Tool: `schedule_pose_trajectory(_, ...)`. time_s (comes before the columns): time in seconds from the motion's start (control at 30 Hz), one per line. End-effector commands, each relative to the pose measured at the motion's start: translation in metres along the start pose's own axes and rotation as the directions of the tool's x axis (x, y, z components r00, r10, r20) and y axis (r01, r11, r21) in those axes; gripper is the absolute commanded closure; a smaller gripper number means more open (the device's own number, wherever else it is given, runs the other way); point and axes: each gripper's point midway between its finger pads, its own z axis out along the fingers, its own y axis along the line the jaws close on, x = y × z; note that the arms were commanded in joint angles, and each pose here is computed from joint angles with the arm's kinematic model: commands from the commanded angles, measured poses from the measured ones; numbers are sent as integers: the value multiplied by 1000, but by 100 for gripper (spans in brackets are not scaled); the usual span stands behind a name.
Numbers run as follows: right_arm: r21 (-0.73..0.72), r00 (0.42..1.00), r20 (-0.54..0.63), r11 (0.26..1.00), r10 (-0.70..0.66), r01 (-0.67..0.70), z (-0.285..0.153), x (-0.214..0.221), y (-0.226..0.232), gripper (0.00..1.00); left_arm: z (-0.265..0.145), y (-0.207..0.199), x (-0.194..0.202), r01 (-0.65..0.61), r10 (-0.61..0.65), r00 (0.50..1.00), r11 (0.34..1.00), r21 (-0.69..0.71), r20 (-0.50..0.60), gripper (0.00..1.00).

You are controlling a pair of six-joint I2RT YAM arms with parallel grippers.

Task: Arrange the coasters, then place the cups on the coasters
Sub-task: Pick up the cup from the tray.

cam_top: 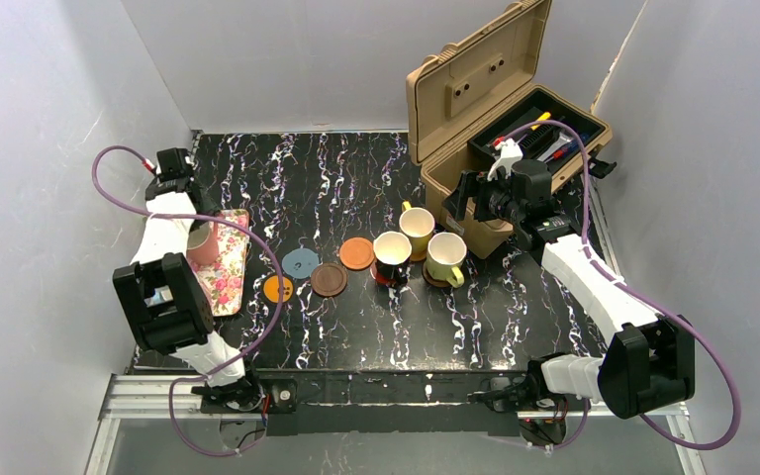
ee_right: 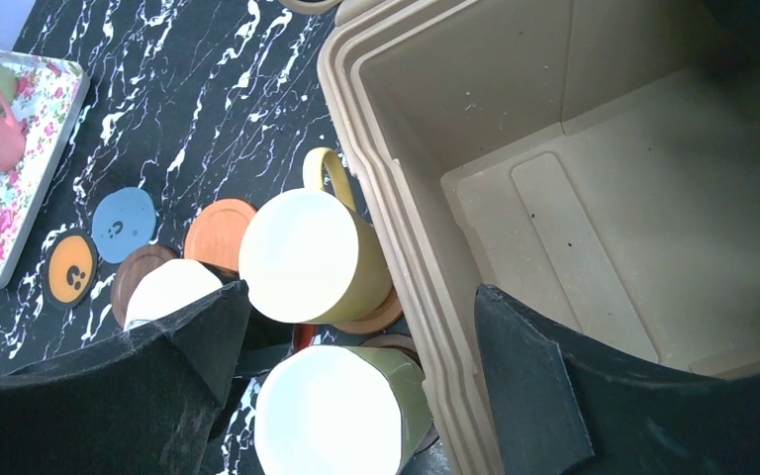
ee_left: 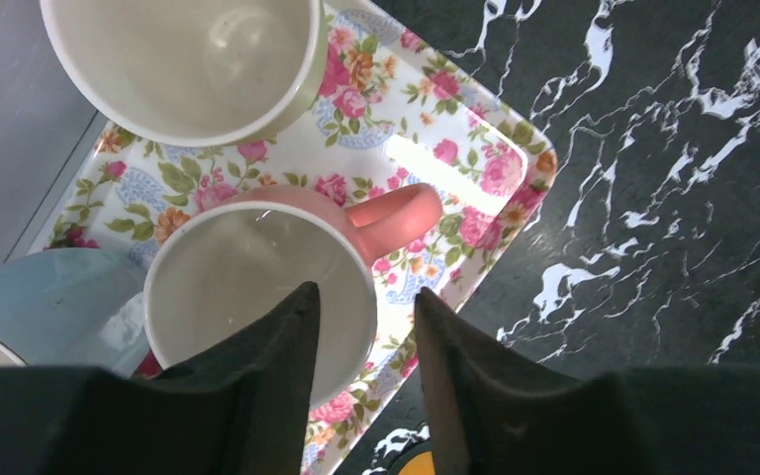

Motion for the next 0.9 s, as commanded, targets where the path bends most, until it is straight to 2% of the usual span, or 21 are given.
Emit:
schedule_pose_trajectory(0.0, -15, 1000, 24, 1000, -3, 4, -5, -7, 3, 8, -32, 3, -30, -38, 38, 994, 999, 2, 102, 53)
schedule_pose_trajectory(0.03, -15, 1000, 26, 1000, -3, 3, -6, -7, 3, 8, -39, 5, -35, -51, 51, 990, 999, 3, 132, 46)
schedule_pose_trajectory(0.1, -16, 1000, 25, 1000, -3, 3, -6, -7, 4, 8, -51, 11, -42, -72, 73, 981, 997, -13, 181, 39)
schedule_pose_trajectory(0.2, -22, 1000, 24, 1000, -4, 4, -6, -6, 5, 8, -56, 26, -46, -94, 106, 972, 994, -63, 210, 35)
schedule_pose_trajectory(0.33, -27, 1000, 19, 1000, -8, 8, -7, -6, 6, 8, -40, 44, -39, -81, 97, 982, 991, -104, 160, 39)
schedule_pose_trajectory(0.6, -20, 1000, 13, 1000, -12, 13, -10, -4, 5, 8, -3, 50, -32, -58, 62, 996, 996, -67, 61, 51)
schedule_pose_trajectory(0.67, -20, 1000, 12, 1000, -10, 10, -10, -3, 5, 8, 2, 51, -32, -56, 60, 997, 996, -73, 54, 57)
schedule_pose_trajectory(0.8, -22, 1000, 8, 1000, -9, 9, -8, -3, 5, 8, 12, 53, -31, -74, 79, 996, 994, -85, 52, 59)
schedule_pose_trajectory(0.87, -25, 1000, 4, 1000, -9, 9, -7, -2, 5, 8, 19, 51, -27, -86, 89, 995, 994, -73, 35, 63)
